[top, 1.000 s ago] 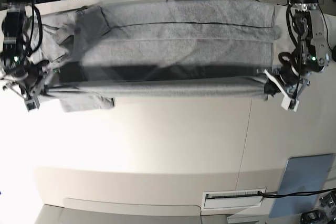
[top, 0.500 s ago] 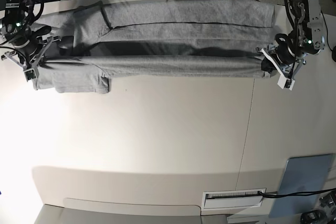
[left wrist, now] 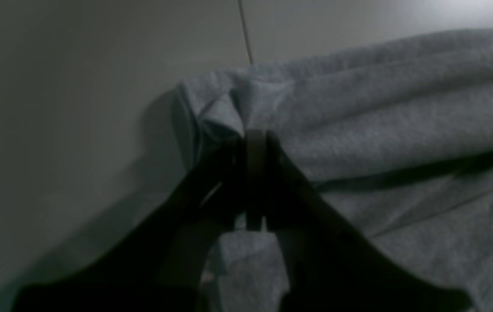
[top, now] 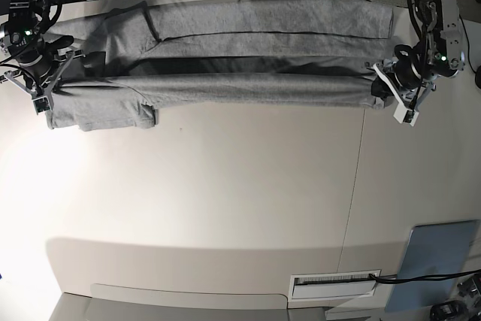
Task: Fold the T-shirt properly
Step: 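Lift the side edges and fold them toward the hem fold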
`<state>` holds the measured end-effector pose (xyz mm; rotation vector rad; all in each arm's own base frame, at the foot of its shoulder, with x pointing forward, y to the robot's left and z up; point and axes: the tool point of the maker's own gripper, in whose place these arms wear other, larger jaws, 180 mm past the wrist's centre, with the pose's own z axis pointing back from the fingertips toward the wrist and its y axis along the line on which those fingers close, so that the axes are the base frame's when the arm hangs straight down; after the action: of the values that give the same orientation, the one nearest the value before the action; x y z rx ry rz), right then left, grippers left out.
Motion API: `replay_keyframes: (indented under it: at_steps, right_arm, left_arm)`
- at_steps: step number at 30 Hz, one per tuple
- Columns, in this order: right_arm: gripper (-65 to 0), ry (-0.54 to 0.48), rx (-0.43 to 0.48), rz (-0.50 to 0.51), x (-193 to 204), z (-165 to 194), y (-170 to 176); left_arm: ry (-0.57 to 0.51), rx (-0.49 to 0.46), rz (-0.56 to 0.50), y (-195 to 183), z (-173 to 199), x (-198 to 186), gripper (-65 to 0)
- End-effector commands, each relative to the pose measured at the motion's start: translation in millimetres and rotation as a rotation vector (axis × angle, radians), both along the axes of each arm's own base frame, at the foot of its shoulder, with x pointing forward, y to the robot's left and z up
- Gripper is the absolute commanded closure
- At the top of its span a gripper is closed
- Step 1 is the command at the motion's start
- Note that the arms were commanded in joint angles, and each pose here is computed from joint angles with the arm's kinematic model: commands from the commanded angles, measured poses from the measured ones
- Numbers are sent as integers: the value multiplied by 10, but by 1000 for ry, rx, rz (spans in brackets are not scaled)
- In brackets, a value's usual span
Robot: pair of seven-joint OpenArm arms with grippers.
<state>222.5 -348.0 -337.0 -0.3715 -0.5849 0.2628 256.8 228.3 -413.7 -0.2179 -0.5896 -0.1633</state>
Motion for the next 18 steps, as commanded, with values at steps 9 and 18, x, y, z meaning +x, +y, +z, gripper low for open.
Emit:
replay_keyframes:
  at_steps: [9, 18]
  right_arm:
    - [0, -13, -53, -16, 32, 127, -120]
    - [0, 24, -58, -33, -33, 89, -145]
  left_arm:
    - [-46, 66, -52, 20, 304, 98, 0]
    - [5, 125, -81, 119, 342, 25, 0]
